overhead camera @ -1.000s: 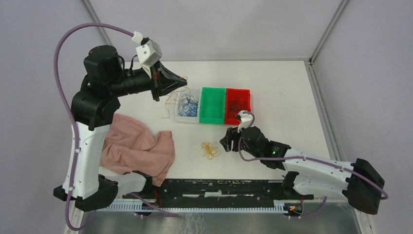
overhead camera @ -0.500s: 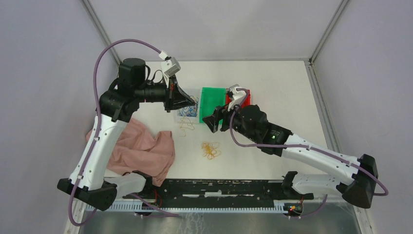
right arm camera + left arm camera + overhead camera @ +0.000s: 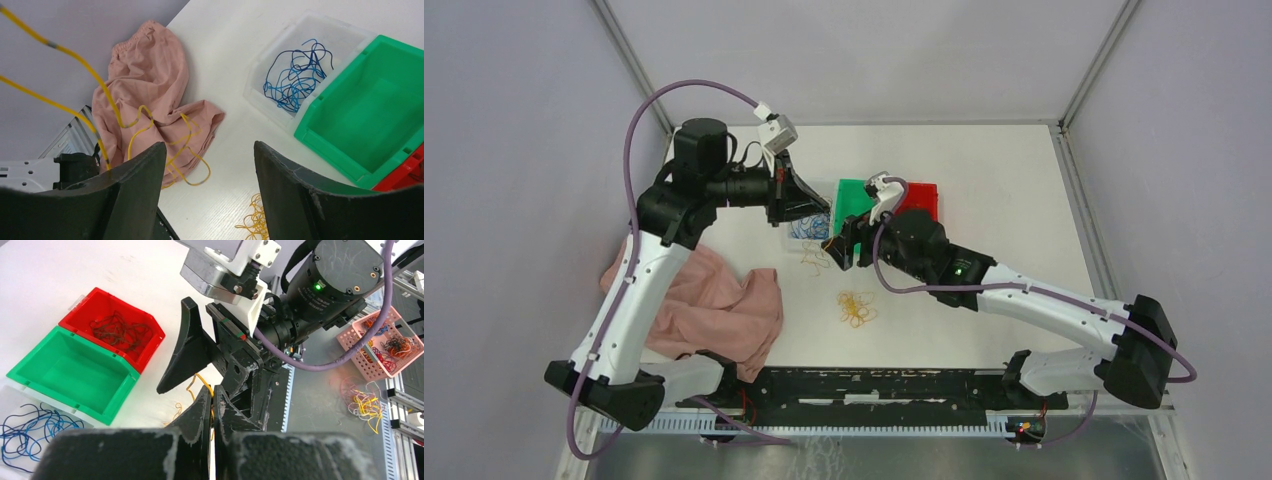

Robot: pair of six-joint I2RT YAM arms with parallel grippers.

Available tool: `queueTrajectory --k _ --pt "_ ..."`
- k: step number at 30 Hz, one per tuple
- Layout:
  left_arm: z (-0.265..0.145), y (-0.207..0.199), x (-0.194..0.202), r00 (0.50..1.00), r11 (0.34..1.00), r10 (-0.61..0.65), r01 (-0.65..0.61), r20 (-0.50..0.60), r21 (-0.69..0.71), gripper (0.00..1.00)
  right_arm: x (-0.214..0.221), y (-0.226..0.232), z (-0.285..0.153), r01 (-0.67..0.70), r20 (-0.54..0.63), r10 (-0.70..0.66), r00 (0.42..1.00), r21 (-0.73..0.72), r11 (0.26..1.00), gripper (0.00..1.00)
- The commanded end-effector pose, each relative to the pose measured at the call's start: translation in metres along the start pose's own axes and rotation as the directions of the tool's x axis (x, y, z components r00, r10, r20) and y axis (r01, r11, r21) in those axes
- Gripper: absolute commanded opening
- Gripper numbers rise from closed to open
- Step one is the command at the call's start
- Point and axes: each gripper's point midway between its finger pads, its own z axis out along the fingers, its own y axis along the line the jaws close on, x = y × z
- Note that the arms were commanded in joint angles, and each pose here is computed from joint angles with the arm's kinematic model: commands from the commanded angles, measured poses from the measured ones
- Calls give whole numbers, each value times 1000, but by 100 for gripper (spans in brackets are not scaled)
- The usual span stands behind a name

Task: Untangle the cables

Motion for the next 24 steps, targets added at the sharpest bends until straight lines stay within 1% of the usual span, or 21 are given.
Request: queueTrajectory --k 1,3,6,9,12,15,18,21,24 --pt "9 8 -13 999 1000 8 -8 35 6 3 -31 -6 -7 -16 109 10 994 53 998 71" --pt "16 20 -11 1000 1000 2 -1 27 -20 3 -27 -25 -11 -2 107 -13 994 142 990 71" --pt "28 40 -7 1000 999 -12 13 16 -47 3 -18 -63 -19 9 74 -33 997 305 952 71" --pt "45 63 -2 1000 997 -29 29 2 -74 3 -7 -107 -30 -12 33 -3 999 464 886 71" --pt "61 88 4 999 994 -35 34 -10 -107 3 4 -156 -45 -72 24 72 997 594 801 71" --pt "75 115 10 999 987 -38 33 -28 -158 3 15 -188 -62 -86 14 104 994 674 734 71" --pt "87 142 16 999 976 -34 24 -41 -217 3 20 -207 -78 -84 16 106 994 726 682 71" --pt "102 164 21 998 969 -55 44 -39 -243 3 20 -215 -89 -94 35 102 994 743 663 71" --pt "117 176 20 997 969 -70 62 -28 -239 3 20 -219 -97 -96 46 94 995 752 652 71"
